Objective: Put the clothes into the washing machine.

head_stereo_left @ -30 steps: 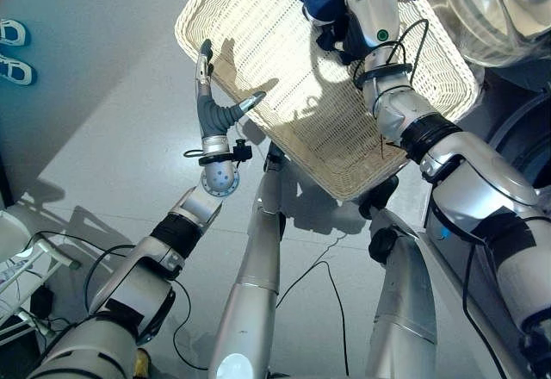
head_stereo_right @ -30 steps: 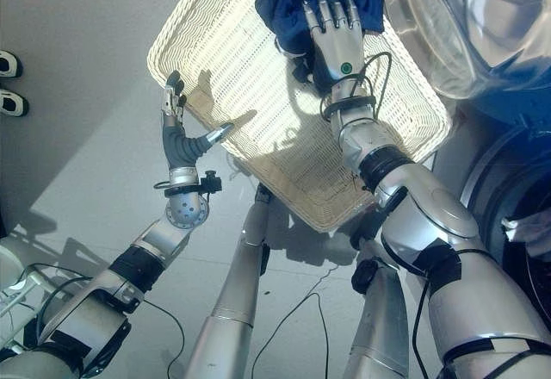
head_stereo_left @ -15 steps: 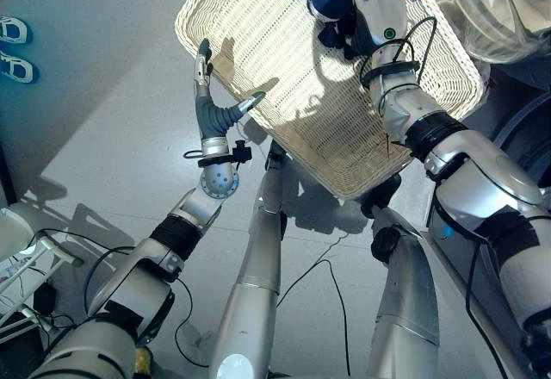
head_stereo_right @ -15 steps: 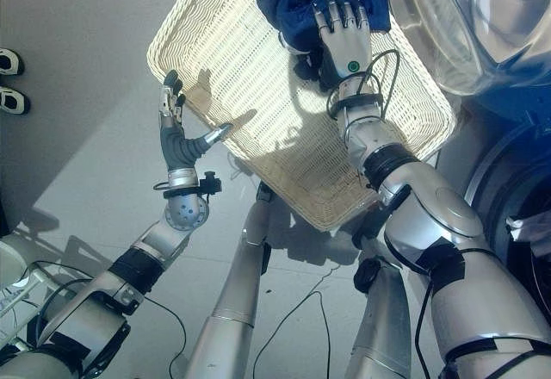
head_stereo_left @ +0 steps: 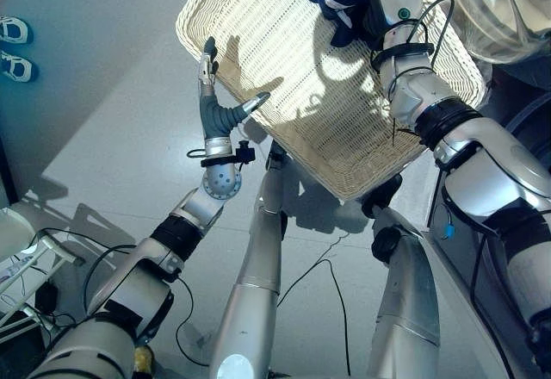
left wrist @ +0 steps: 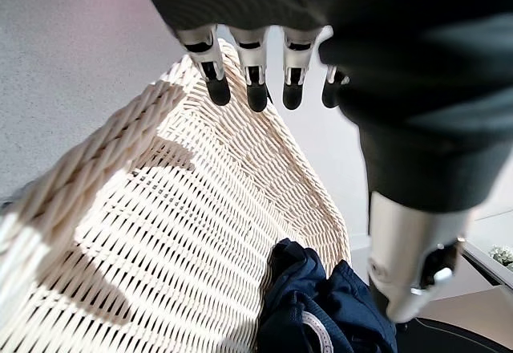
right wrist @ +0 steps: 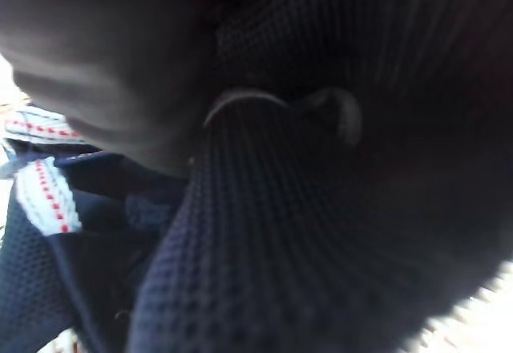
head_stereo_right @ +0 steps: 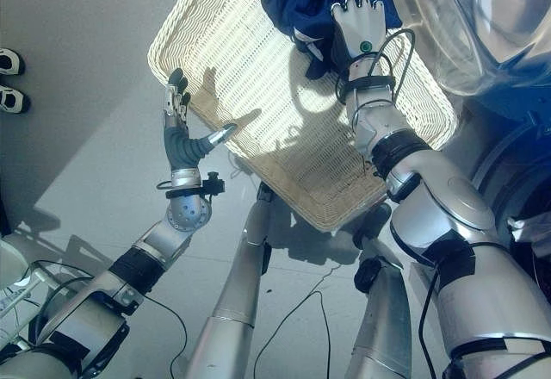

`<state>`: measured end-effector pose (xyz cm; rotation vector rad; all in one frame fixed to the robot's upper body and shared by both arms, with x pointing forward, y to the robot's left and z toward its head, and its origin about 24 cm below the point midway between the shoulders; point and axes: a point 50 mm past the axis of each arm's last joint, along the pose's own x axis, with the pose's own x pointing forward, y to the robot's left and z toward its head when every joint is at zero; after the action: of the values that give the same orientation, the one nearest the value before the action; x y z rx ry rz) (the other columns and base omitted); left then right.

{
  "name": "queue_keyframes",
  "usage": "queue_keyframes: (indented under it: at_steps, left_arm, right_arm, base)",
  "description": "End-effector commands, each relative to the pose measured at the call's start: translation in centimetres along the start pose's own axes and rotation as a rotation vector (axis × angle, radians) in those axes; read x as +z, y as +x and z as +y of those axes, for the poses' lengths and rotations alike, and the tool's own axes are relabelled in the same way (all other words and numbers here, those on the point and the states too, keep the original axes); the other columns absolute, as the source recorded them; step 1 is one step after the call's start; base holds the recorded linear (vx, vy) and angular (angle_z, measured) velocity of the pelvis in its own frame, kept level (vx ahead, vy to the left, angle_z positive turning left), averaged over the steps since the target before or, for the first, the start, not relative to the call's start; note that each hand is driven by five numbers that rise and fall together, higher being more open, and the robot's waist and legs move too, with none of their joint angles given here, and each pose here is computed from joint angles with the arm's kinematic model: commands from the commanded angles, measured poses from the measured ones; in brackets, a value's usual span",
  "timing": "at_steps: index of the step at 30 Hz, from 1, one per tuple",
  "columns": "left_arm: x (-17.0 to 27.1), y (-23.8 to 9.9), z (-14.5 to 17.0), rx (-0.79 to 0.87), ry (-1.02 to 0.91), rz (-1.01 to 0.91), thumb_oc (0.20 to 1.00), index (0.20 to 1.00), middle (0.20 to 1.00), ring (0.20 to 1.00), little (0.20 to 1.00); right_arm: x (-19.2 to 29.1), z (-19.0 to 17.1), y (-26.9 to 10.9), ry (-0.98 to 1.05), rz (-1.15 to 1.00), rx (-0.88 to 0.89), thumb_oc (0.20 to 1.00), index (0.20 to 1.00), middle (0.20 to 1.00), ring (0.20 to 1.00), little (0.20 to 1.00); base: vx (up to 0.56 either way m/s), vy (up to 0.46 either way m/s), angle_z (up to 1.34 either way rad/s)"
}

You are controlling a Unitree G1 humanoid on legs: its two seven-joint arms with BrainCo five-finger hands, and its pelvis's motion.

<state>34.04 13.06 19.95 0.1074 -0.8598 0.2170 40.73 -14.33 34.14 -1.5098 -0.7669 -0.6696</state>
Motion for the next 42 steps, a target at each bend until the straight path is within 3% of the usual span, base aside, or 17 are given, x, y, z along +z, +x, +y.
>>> queue_keyframes:
  at_steps: [1, 2, 6, 11, 13, 14, 15, 17, 22, 32, 38, 42]
  left_arm:
    - [1.7, 1.0, -0.4, 0.035, -0.104, -0.069, 1.000, 1.000, 1.000, 1.000, 1.000]
    - [1.7, 1.0, -0.5, 0.034, -0.104, -0.068, 1.000, 1.000, 1.000, 1.000, 1.000]
    - [1.1, 0.3, -0.4, 0.026, -0.112, -0.030, 1.000, 1.000, 1.000, 1.000, 1.000]
    - [0.9, -0.2, 0.3, 0.032, -0.115, -0.011, 1.000, 1.000, 1.000, 1.000, 1.000]
    - [1.0, 0.0, 0.8, 0.045, -0.113, -0.015, 1.000, 1.000, 1.000, 1.000, 1.000]
    - [0.6, -0.5, 0.8, 0.044, -0.110, 0.004, 1.000, 1.000, 1.000, 1.000, 1.000]
    - [0.5, -0.5, 1.2, 0.061, -0.102, 0.012, 1.000, 1.000, 1.000, 1.000, 1.000]
    - [0.5, 0.0, 1.7, 0.092, -0.091, 0.004, 1.000, 1.000, 1.000, 1.000, 1.000]
    - [-0.2, 0.0, 2.8, 0.136, -0.060, 0.021, 1.000, 1.000, 1.000, 1.000, 1.000]
    - [-0.8, -0.5, 5.2, 0.167, -0.017, 0.028, 1.000, 1.000, 1.000, 1.000, 1.000]
    - [-1.3, -0.4, 6.7, 0.170, 0.001, 0.035, 1.000, 1.000, 1.000, 1.000, 1.000]
    - [-1.5, -0.4, 7.7, 0.176, 0.015, 0.041, 1.000, 1.000, 1.000, 1.000, 1.000]
  right_arm:
    - [-4.1, 0.7, -0.8, -0.048, 0.136, 0.060, 0.200, 0.200, 0.200, 0.200, 0.200]
    - [-4.2, 0.7, -0.8, -0.038, 0.140, 0.060, 0.200, 0.200, 0.200, 0.200, 0.200]
    - [-3.7, 2.3, -2.1, 0.387, 0.282, 0.107, 0.200, 0.200, 0.200, 0.200, 0.200]
    - [-1.0, 3.3, -4.0, 1.222, 0.410, 0.162, 0.200, 0.200, 0.200, 0.200, 0.200]
    - [-0.5, 3.7, -5.0, 1.542, 0.415, 0.236, 0.200, 0.200, 0.200, 0.200, 0.200]
    - [-0.4, 4.1, -5.5, 1.559, 0.424, 0.259, 0.200, 0.200, 0.200, 0.200, 0.200]
    - [-0.2, 4.5, -6.7, 1.773, 0.411, 0.303, 0.200, 0.200, 0.200, 0.200, 0.200]
    - [-0.3, 4.5, -7.8, 2.001, 0.351, 0.347, 0.200, 0.200, 0.200, 0.200, 0.200]
    - [-1.4, 4.9, -10.7, 2.390, 0.254, 0.396, 0.200, 0.200, 0.200, 0.200, 0.200]
    - [-4.4, 4.5, -14.4, 2.708, 0.038, 0.369, 0.200, 0.200, 0.200, 0.200, 0.200]
    - [-10.2, 5.1, -16.4, 2.777, 0.102, 0.043, 0.200, 0.200, 0.200, 0.200, 0.200]
    - [-13.8, 5.1, -17.8, 2.706, 0.186, -0.173, 0.200, 0.200, 0.200, 0.200, 0.200]
  base:
    - [0.00, 0.000, 0.00]
    - [0.00, 0.000, 0.00]
    - [0.03, 0.008, 0.00]
    - [0.00, 0.072, 0.01]
    - [-0.02, 0.109, -0.07]
    - [0.03, 0.103, -0.07]
    - [0.00, 0.096, -0.08]
    - [-0.05, 0.118, -0.14]
    - [-0.01, 0.050, -0.21]
    - [-0.01, 0.006, -0.10]
    - [0.00, -0.011, -0.06]
    - [0.01, -0.012, -0.07]
